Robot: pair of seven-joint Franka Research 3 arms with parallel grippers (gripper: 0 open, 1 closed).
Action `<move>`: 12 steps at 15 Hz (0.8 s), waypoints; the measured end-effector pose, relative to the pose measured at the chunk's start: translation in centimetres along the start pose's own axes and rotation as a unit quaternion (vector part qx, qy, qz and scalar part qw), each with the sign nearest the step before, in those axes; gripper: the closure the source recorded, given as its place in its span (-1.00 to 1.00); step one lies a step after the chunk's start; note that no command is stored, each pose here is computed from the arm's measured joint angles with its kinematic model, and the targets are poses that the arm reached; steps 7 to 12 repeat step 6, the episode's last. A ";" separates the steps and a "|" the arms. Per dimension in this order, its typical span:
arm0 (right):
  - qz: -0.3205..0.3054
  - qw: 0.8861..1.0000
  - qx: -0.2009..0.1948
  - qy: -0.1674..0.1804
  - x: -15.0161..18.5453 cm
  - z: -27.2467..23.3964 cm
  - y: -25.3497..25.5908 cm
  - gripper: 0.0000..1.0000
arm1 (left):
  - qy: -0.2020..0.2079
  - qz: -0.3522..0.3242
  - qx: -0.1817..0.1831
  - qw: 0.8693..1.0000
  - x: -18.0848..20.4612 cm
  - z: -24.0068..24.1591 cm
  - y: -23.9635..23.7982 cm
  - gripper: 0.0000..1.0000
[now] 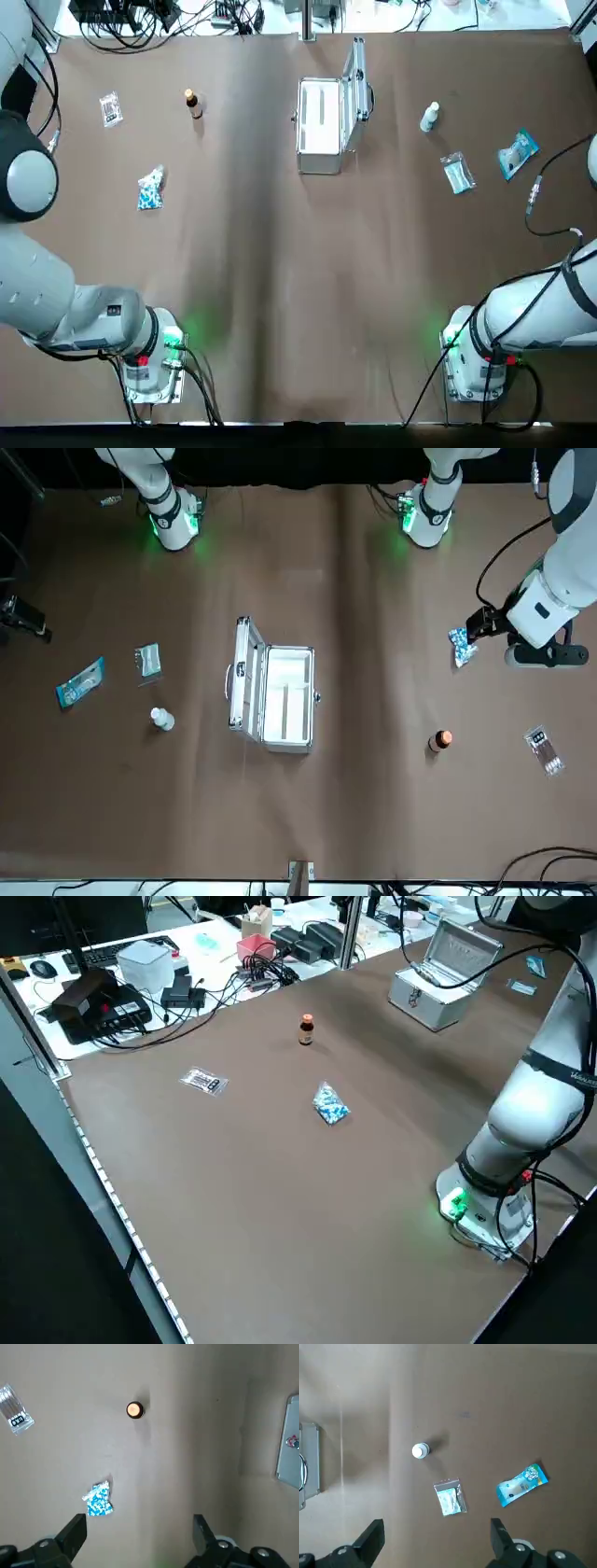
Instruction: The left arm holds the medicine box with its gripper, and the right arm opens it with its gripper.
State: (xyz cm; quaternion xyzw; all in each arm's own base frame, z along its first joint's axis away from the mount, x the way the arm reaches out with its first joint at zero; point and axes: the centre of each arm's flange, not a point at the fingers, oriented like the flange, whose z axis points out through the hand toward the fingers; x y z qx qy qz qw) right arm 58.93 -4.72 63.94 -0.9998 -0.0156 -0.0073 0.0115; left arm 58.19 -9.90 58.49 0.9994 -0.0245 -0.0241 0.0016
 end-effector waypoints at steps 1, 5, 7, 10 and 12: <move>0.000 1.000 0.000 0.000 0.0 0.0 0.0 -1.00 | 0.003 0.001 0.000 1.000 0.0 -0.3 0.1 -1.00; 0.001 1.000 0.000 -0.001 0.0 0.0 0.1 -1.00 | 0.016 -0.004 -0.001 1.000 0.1 -1.4 -0.4 -1.00; 0.001 1.000 0.000 -0.002 0.0 0.1 0.1 -1.00 | 0.018 -0.004 -0.002 1.000 0.1 -1.7 -0.5 -1.00; 0.001 1.000 0.000 -0.002 0.0 0.1 0.1 -1.00 | 0.018 -0.004 -0.002 1.000 0.1 -1.7 -0.5 -1.00; 0.001 1.000 0.000 -0.002 0.0 0.1 0.1 -1.00 | 0.018 -0.004 -0.002 1.000 0.1 -1.7 -0.5 -1.00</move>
